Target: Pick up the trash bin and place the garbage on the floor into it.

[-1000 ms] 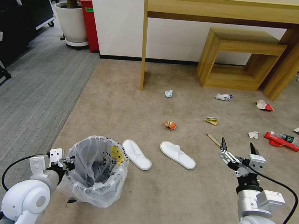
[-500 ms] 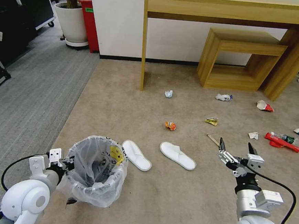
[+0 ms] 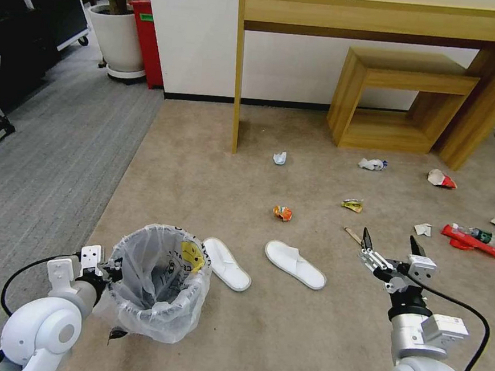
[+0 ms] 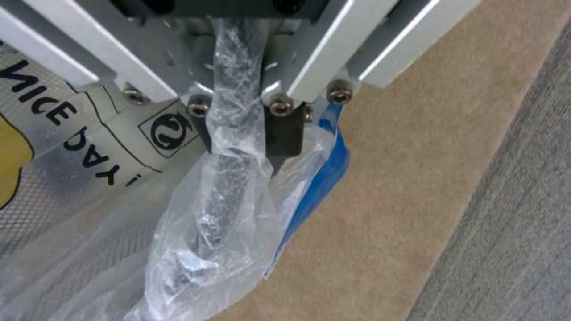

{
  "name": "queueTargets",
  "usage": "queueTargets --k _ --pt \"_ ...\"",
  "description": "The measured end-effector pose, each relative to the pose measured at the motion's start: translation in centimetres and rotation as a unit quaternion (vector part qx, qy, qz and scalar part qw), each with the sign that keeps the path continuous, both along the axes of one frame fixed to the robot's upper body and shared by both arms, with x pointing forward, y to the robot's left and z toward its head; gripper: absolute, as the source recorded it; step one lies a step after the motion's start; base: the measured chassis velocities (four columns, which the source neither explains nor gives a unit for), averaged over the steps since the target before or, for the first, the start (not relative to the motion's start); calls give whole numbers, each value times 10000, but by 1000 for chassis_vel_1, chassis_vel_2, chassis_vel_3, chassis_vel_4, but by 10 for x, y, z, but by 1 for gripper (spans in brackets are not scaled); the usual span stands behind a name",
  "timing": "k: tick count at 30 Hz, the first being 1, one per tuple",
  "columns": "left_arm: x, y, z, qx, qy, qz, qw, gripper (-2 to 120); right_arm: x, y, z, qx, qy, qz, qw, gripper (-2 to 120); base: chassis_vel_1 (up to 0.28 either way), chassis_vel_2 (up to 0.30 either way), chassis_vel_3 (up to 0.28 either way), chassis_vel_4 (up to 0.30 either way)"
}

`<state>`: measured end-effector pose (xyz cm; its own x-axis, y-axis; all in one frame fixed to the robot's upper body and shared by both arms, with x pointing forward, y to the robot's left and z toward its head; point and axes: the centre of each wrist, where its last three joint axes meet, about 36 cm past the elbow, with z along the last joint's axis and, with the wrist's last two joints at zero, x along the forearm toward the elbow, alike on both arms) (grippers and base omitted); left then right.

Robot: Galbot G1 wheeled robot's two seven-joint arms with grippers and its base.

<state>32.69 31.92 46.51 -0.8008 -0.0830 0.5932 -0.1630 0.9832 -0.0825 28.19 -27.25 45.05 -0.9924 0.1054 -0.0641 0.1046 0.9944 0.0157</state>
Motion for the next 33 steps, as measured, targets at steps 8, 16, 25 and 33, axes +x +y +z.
queueTargets --k 8,16,25,33 --pt "0 0 0 1 -1 1 10000 1 0 0 0 -12 -3 8 10000 100 -116 108 114 -114" --pt "0 0 -3 8 25 20 10000 1 1 0 -1 -12 -1 20 10000 100 -96 123 109 -103" --pt "1 1 -6 14 66 38 10000 1 6 -2 -2 16 16 59 10000 100 -35 35 34 -36" --pt "2 2 -8 7 85 49 10000 1 11 -9 3 238 499 245 9982 100 0 0 0 0"
